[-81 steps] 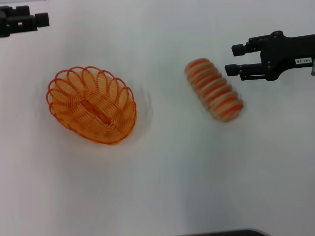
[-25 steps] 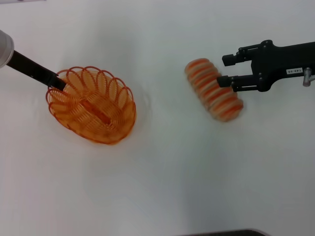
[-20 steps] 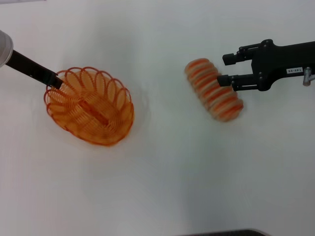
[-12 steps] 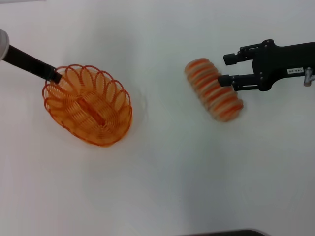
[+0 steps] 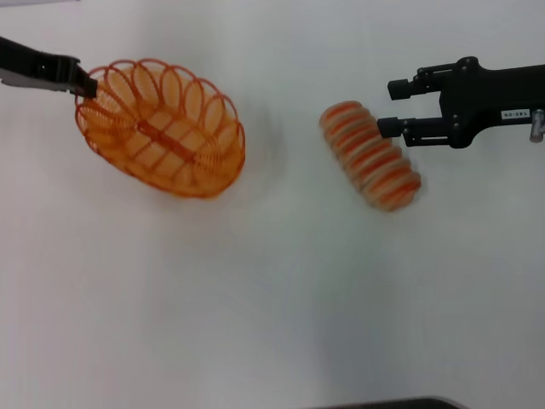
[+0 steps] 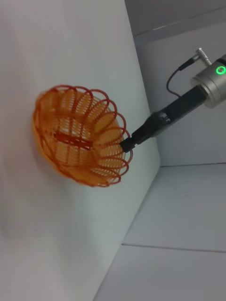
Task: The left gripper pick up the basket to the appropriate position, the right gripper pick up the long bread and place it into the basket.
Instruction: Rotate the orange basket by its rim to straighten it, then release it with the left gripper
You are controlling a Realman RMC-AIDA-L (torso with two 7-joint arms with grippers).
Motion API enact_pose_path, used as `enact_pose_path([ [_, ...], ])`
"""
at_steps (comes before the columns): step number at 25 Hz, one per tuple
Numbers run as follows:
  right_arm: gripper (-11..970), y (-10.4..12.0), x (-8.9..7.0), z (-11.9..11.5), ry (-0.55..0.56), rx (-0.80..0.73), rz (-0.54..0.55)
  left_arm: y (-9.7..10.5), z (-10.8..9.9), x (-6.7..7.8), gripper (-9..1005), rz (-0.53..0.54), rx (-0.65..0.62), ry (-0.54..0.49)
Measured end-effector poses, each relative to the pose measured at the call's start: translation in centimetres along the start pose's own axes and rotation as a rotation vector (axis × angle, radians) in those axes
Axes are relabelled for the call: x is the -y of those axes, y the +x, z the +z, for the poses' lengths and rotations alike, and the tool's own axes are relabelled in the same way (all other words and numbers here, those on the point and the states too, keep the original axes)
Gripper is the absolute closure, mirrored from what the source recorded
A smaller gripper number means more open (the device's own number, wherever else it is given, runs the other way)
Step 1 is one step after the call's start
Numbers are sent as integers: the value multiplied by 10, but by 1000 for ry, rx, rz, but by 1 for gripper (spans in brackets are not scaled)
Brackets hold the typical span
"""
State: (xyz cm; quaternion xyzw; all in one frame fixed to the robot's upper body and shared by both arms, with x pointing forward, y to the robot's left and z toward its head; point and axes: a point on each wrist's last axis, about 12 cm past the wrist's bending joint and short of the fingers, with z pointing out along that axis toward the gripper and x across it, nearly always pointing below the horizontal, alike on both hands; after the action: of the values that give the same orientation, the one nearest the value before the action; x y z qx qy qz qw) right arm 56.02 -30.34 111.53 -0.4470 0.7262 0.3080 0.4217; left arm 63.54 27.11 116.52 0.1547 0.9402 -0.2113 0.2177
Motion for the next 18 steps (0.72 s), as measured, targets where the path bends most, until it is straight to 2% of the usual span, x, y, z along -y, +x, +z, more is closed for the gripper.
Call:
enact_pose_path([
  [7,342,0,-6,3,-27,23,-38,3,-3,-4,942,-194,23,-13],
  [15,342,2,-8,2,-41,23,-63,27,14,-11,945,-378,61,-21],
  [18,341,1,-9,1,-50,20,-71,40,20,-13,945,-447,92,8],
])
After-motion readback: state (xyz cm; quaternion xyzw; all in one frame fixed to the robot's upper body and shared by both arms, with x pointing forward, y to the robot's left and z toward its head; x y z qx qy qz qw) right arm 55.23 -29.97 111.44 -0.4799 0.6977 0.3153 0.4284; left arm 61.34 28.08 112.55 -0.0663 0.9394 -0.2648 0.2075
